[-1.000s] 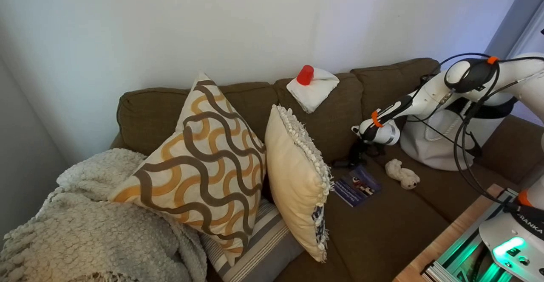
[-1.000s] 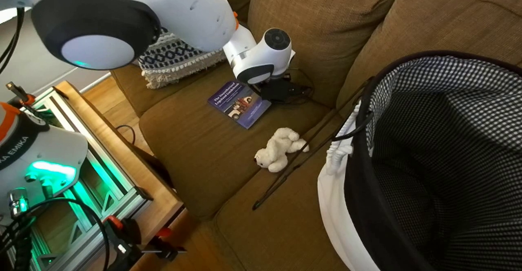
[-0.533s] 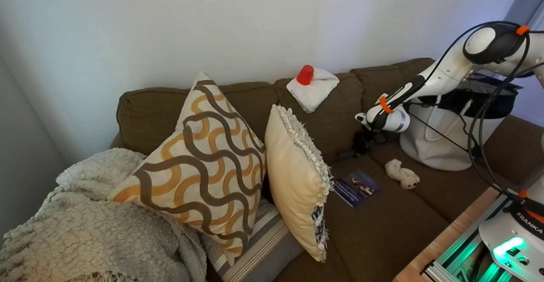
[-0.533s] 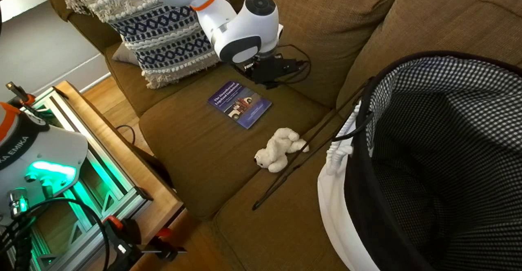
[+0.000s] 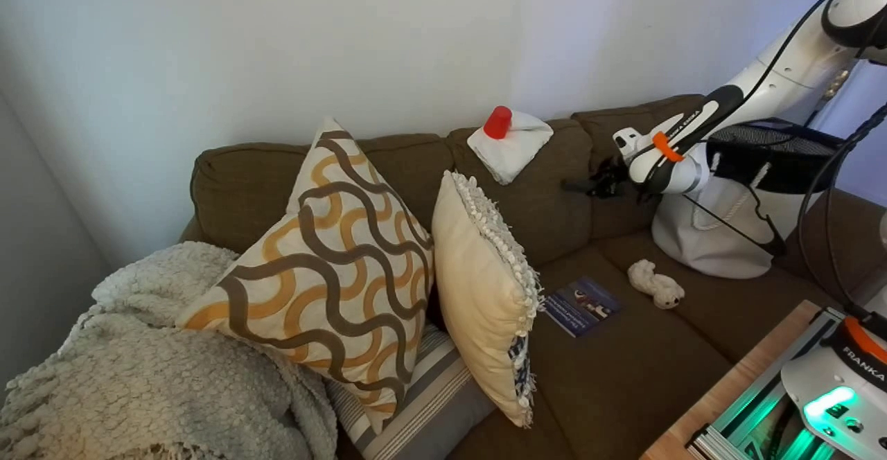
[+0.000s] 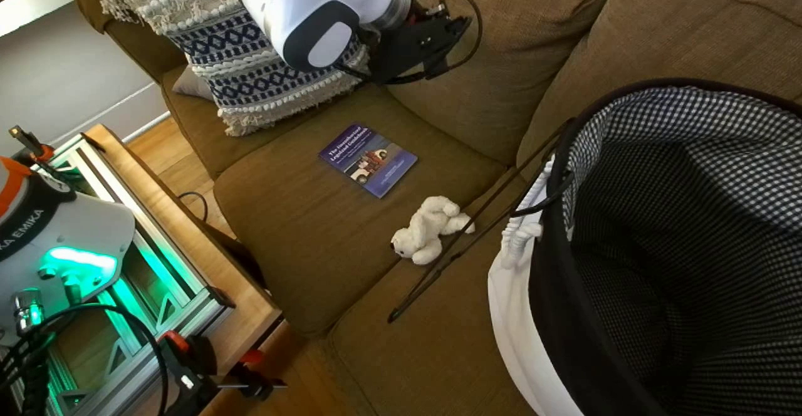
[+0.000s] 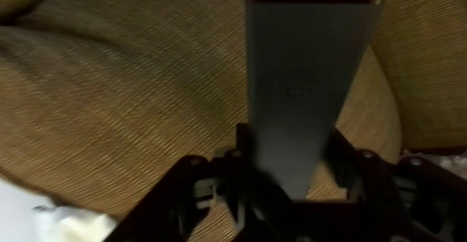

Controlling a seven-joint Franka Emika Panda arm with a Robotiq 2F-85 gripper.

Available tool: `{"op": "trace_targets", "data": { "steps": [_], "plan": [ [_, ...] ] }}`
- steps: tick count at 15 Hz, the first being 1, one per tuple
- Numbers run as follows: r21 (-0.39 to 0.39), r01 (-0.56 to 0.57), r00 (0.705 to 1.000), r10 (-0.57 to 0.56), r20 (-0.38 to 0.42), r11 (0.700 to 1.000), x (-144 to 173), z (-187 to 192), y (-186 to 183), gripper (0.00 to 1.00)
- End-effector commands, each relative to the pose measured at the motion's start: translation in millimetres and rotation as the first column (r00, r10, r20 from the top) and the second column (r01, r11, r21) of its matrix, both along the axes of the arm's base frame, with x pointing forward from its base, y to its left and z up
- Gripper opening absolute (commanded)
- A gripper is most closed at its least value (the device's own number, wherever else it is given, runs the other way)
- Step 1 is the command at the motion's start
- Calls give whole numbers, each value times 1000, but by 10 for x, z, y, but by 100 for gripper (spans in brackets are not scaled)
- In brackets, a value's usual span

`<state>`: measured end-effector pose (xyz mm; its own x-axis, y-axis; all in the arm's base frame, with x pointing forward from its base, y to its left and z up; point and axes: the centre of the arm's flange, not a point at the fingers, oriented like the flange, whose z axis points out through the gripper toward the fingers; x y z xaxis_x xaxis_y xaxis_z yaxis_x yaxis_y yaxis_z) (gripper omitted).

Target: Move the remote control from the seat to the backrest of the couch

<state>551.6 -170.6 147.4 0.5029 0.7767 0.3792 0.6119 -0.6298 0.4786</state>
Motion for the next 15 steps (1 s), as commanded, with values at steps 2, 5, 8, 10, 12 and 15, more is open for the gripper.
{"op": "trace_targets", "data": {
  "steps": [2, 5, 8, 10, 12, 15],
  "plan": [
    [6, 36, 999, -36, 33, 999, -41, 293, -128, 52],
    [70, 46, 999, -48, 25, 996, -17, 328, -88, 27],
    [137, 187, 970, -205, 132, 973, 153, 953, -207, 27],
    [190, 266, 940, -299, 168, 945, 350, 1361, -419, 27],
    [235, 356, 894, -403, 195, 904, 682, 1724, -626, 27],
    [251, 498, 817, -546, 185, 830, 1206, 2011, -944, 27]
  ]
}}
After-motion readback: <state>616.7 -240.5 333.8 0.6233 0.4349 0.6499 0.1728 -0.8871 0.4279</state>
